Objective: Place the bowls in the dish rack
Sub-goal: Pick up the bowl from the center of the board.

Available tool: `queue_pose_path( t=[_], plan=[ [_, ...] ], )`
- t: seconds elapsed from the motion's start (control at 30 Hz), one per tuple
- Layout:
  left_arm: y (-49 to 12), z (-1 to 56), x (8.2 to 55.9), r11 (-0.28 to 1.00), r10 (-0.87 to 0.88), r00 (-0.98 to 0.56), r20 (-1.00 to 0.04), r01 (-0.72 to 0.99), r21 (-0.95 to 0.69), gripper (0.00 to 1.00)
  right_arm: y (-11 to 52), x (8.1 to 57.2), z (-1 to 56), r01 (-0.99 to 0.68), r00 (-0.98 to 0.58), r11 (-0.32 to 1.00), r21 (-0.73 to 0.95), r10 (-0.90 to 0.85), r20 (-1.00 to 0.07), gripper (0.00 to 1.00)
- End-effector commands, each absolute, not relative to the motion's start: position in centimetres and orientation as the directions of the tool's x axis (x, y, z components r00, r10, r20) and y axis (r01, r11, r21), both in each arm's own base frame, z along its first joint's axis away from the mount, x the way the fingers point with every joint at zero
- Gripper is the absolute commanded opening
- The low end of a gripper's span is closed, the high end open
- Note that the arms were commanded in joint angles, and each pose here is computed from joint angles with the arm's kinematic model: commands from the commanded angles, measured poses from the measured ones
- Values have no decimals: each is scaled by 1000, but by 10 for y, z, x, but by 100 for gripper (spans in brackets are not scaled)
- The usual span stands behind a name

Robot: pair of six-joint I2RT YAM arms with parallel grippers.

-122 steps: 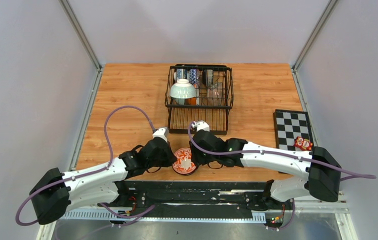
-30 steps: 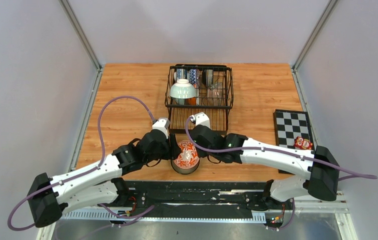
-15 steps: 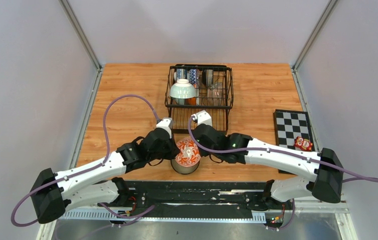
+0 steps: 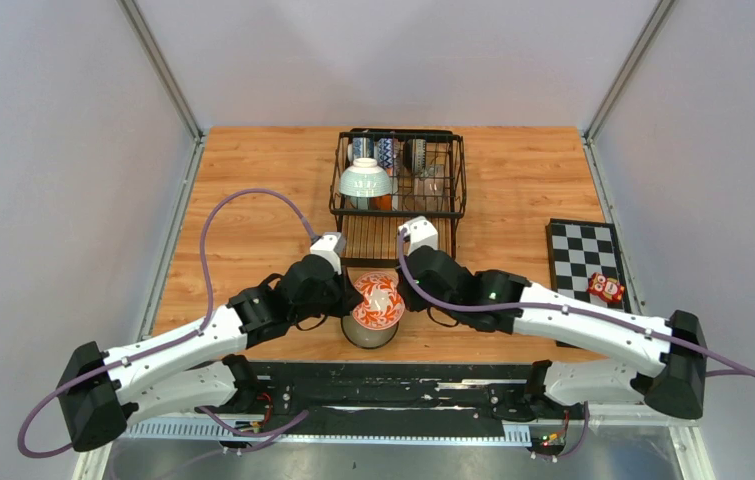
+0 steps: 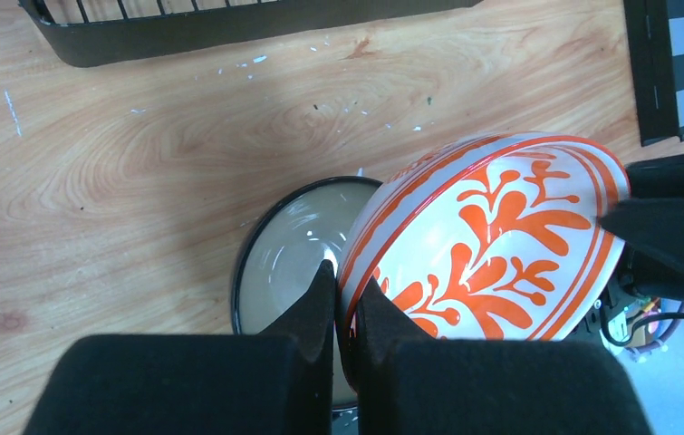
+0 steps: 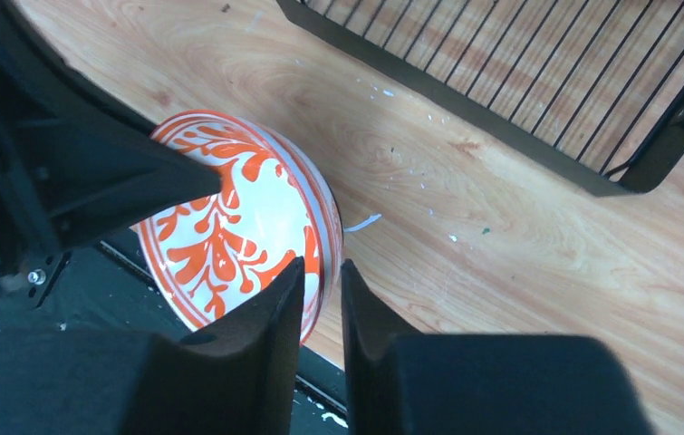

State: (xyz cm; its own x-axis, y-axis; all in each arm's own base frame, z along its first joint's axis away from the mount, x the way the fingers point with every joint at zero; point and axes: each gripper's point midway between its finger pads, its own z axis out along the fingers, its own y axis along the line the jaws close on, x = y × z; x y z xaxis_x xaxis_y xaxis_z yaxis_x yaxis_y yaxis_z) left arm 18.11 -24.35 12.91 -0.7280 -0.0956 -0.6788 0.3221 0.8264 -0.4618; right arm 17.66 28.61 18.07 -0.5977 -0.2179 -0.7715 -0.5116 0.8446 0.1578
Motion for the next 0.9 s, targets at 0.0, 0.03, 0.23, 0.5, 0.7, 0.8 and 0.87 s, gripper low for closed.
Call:
queue_pose_path(
  t=[0.0,0.03,0.23,0.5,0.7,0.8,0.87],
  plan=[
    [-249,144,186,796,-130,-686,-716,358,-488,0,287,167,201,-542,-574,806,237,-148,-806,31],
    [-249,146,188,792,-136,-683,-717,360,-493,0,285,165,204,-547,-570,798,251,-136,-811,37],
    [-254,163,192,715,-193,-665,-722,409,-567,0,278,151,227,-606,-527,717,344,-37,-849,72],
    [-260,195,190,570,-284,-624,-728,500,-652,0,270,139,246,-651,-489,638,412,63,-870,97],
    [-258,213,186,480,-348,-599,-721,547,-686,0,267,137,255,-647,-482,613,454,131,-866,100],
    [-259,222,184,437,-376,-588,-717,569,-696,0,268,137,257,-649,-485,600,468,149,-862,100],
    [-260,227,181,408,-391,-585,-711,582,-703,0,273,133,262,-672,-479,568,476,156,-864,100]
  ],
)
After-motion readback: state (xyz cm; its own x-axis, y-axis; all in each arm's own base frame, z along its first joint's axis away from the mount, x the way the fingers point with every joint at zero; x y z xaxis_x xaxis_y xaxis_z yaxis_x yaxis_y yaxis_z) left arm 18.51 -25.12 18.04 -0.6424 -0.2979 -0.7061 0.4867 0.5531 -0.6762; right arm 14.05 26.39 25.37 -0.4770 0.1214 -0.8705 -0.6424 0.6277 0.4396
